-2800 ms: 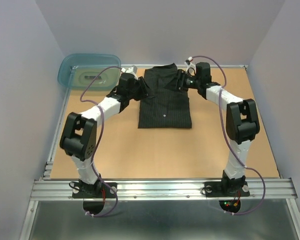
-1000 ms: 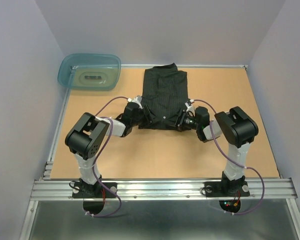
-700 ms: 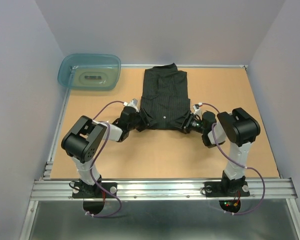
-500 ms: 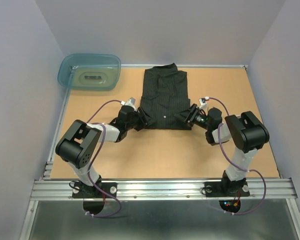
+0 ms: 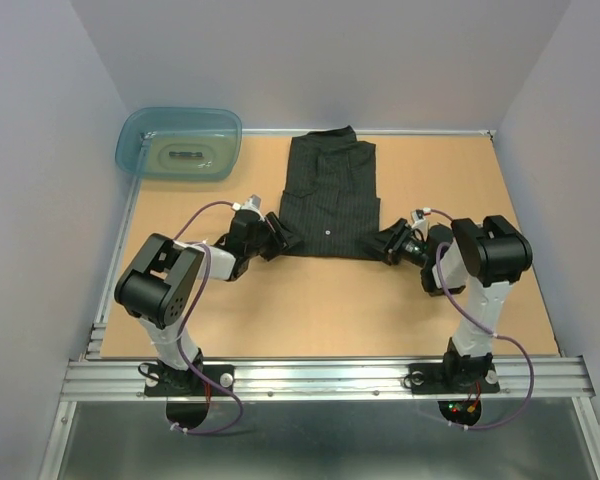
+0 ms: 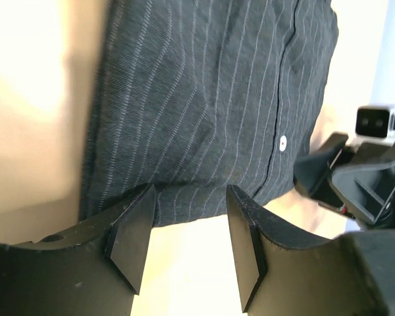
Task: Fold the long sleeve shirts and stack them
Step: Fold the shirt
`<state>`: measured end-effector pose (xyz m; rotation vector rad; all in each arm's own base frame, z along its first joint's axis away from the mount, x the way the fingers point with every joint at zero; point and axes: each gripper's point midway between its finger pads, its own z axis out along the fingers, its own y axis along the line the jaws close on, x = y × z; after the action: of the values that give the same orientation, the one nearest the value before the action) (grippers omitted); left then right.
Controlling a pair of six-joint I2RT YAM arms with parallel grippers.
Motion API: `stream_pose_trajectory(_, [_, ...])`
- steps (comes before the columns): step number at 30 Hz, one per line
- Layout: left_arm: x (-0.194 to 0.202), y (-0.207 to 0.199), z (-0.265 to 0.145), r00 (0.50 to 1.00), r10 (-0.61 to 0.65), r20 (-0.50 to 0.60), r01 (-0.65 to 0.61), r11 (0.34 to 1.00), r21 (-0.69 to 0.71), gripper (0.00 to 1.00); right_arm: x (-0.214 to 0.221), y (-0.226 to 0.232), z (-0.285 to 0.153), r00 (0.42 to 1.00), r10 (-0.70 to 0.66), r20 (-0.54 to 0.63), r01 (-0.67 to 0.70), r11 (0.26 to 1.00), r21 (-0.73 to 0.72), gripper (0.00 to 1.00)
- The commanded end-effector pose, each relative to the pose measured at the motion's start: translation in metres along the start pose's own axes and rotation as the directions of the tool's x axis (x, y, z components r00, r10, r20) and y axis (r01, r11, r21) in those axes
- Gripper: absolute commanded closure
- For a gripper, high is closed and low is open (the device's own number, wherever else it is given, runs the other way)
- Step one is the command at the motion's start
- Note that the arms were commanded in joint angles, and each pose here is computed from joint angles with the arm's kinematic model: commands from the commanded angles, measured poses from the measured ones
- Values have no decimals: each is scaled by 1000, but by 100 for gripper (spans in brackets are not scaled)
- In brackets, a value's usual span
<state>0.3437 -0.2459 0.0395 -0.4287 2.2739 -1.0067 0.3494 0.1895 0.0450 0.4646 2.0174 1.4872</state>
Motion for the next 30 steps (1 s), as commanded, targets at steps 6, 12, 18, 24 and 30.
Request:
stream_pose_trajectory(6, [-7,19,-20,998,-57,34,58,998,-37,41,-15,2,-27,996,-58,65,58,998,-4,42])
stream_pose_trajectory(12, [-41,-23,-43,992,1,127,-4,1000,25,40,-45,64,-26,984,-149,95,156,985,-68,42])
stream_pose_trajectory(18, [-87,-71,-32,975,103,195,-119,990,73,40,-86,113,-5,969,-217,116,232,963,-135,41])
stream_pose_trajectory(24, [-125,-87,22,978,138,159,-155,983,101,40,-127,112,37,970,-208,128,227,961,-157,41])
stream_pose_trajectory(30, [-141,-74,72,982,139,127,-152,983,99,40,-151,76,75,977,-181,115,196,971,-138,41])
